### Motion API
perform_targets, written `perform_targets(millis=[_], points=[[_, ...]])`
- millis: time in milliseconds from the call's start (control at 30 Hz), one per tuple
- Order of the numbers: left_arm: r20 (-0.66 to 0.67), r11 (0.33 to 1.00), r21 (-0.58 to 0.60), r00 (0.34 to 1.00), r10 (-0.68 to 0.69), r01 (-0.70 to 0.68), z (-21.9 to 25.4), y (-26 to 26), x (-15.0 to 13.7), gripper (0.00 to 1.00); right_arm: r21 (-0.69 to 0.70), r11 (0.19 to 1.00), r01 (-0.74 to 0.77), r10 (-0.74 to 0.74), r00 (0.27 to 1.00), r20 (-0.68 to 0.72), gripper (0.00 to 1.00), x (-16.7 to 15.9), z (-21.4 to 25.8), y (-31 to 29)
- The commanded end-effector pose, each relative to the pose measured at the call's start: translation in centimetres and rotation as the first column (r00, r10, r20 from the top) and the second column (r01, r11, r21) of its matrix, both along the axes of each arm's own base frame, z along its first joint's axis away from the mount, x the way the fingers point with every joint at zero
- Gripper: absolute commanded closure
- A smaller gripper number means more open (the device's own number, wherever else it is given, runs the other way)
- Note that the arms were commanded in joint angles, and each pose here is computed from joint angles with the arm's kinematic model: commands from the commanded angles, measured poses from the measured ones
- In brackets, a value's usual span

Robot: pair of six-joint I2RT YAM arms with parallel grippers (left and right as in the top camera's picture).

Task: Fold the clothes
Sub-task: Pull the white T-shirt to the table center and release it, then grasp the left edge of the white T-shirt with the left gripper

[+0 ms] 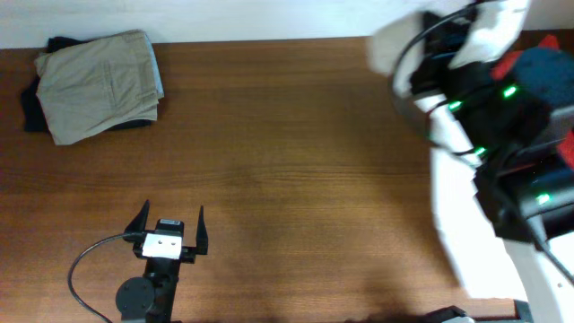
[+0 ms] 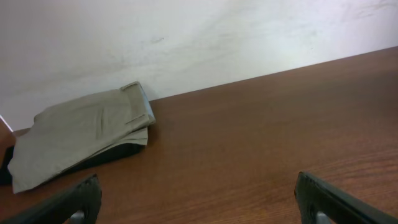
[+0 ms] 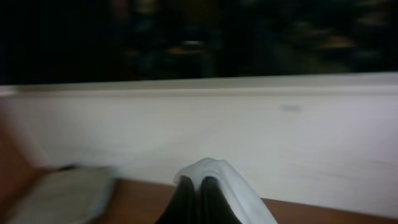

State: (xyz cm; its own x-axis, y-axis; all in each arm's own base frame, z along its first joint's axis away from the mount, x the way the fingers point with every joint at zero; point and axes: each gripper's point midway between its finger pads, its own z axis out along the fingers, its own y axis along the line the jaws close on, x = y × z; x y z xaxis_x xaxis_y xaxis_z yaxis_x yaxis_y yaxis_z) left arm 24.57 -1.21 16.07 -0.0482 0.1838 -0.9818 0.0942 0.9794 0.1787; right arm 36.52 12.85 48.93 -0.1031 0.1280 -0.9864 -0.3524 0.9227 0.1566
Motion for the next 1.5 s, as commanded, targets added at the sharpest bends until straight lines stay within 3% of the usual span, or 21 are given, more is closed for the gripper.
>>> perform_targets(millis=[0,200,367,433,467,500,567,633,733,833,933,1067,1200,1467], points=[[-0.001,1.0,0.006,1.0,0.009,-0.009,-0.2,0.2,0.0,0.01,0.054,0.948,-0.313,0.317,0.943,-0.098,0.96,-2.1,-2.9,10.7],[-0.001,1.0,0.006,1.0,0.009,-0.009,-0.2,0.2,0.0,0.01,0.107,0.824,-0.556,0.565,0.794,-0.226,0.96,-7.3,-7.4,21.8],[-0.001,1.0,0.006,1.0,0.009,-0.009,-0.2,0.2,0.0,0.01,0.092,0.835,-0.542,0.547,0.805,-0.231,0.95,-7.2,-7.8,22.3],[-0.001,1.0,0.006,1.0,0.009,-0.009,-0.2,0.2,0.0,0.01,0.091,0.85,-0.519,0.525,0.819,-0.23,0.87,-6.4,-7.8,21.6],[-0.001,1.0,0.006,1.0,0.009,-0.009,-0.2,0.2,0.0,0.01,0.09,0.856,-0.508,0.514,0.825,-0.234,0.73,-6.0,-7.9,21.3],[-0.001,1.0,0.006,1.0,0.009,-0.009,-0.2,0.2,0.0,0.01,0.087,0.863,-0.498,0.503,0.83,-0.242,0.67,-5.6,-8.1,20.9],[-0.001,1.0,0.006,1.0,0.009,-0.009,-0.2,0.2,0.0,0.01,0.083,0.869,-0.488,0.492,0.832,-0.258,0.62,-5.2,-8.6,20.6],[-0.001,1.0,0.006,1.0,0.009,-0.009,-0.2,0.2,0.0,0.01,0.075,0.874,-0.481,0.481,0.83,-0.283,0.26,-4.9,-9.5,20.7],[-0.001,1.0,0.006,1.0,0.009,-0.009,-0.2,0.2,0.0,0.01,0.048,0.892,-0.449,0.441,0.843,-0.308,0.13,-4.4,-10.4,20.1],[-0.002,1.0,0.006,1.0,0.009,-0.009,-0.2,0.2,0.0,0.01,-0.03,0.956,-0.291,0.265,0.906,-0.331,0.01,-2.1,-11.4,16.6],[-0.002,1.0,0.006,1.0,0.009,-0.009,-0.2,0.2,0.0,0.01,-0.089,0.986,-0.137,0.096,0.927,-0.363,0.01,-0.3,-12.2,11.8],[-0.001,1.0,0.006,1.0,0.009,-0.009,-0.2,0.2,0.0,0.01,-0.141,0.99,0.026,-0.086,0.896,-0.436,0.01,1.2,-13.6,4.3],[-0.002,1.0,0.006,1.0,0.009,-0.009,-0.2,0.2,0.0,0.01,-0.235,0.945,0.227,-0.321,0.776,-0.542,0.01,2.0,-16.9,-5.0],[-0.001,1.0,0.006,1.0,0.009,-0.009,-0.2,0.2,0.0,0.01,-0.344,0.851,0.397,-0.516,0.509,-0.689,0.01,0.4,-22.2,-15.5]])
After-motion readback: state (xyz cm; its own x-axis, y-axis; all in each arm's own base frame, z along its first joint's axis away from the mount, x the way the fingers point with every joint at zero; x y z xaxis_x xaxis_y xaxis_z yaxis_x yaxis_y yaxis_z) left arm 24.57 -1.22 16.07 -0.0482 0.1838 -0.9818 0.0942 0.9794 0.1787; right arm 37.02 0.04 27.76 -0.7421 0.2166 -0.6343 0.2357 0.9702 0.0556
